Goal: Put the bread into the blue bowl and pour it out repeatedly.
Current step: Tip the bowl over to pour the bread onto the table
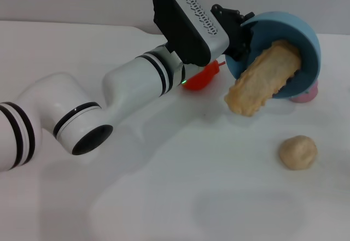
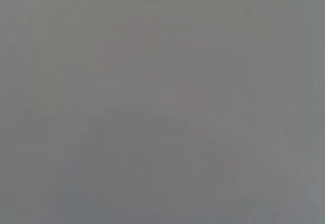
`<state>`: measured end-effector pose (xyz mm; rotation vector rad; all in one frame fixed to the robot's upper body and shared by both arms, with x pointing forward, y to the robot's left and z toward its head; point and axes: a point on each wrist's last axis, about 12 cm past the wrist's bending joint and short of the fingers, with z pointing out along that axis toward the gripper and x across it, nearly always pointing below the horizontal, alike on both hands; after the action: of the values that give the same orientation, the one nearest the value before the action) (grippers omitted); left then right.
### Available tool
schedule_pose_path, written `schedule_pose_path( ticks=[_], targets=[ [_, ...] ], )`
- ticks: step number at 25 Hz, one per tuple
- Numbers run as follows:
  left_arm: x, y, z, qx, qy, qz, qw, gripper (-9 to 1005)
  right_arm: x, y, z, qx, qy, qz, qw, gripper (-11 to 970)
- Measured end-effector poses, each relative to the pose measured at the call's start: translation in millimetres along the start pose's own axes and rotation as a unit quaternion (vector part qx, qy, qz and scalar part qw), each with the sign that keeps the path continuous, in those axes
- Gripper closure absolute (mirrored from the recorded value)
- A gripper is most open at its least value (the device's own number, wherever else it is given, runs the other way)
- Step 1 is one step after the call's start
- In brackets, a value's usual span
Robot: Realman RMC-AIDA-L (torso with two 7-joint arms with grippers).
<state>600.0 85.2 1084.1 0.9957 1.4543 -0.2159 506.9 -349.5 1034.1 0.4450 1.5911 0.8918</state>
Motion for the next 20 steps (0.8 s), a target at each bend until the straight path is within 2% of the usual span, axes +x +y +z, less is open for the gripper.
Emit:
schedule_pose_path(
  ticks=[13,20],
  targets=[
    [4,1.0,-11,-0.01,-0.051,0.039,0.998,996,4,1.6,3,-0.003,0.004,0.008,1.0,566],
    [0,-2.6,-11,-0.013,-0.064,0.147,0.987,996,8,3.6,3,-0.011,0.006,0.015,1.0,566]
  ],
)
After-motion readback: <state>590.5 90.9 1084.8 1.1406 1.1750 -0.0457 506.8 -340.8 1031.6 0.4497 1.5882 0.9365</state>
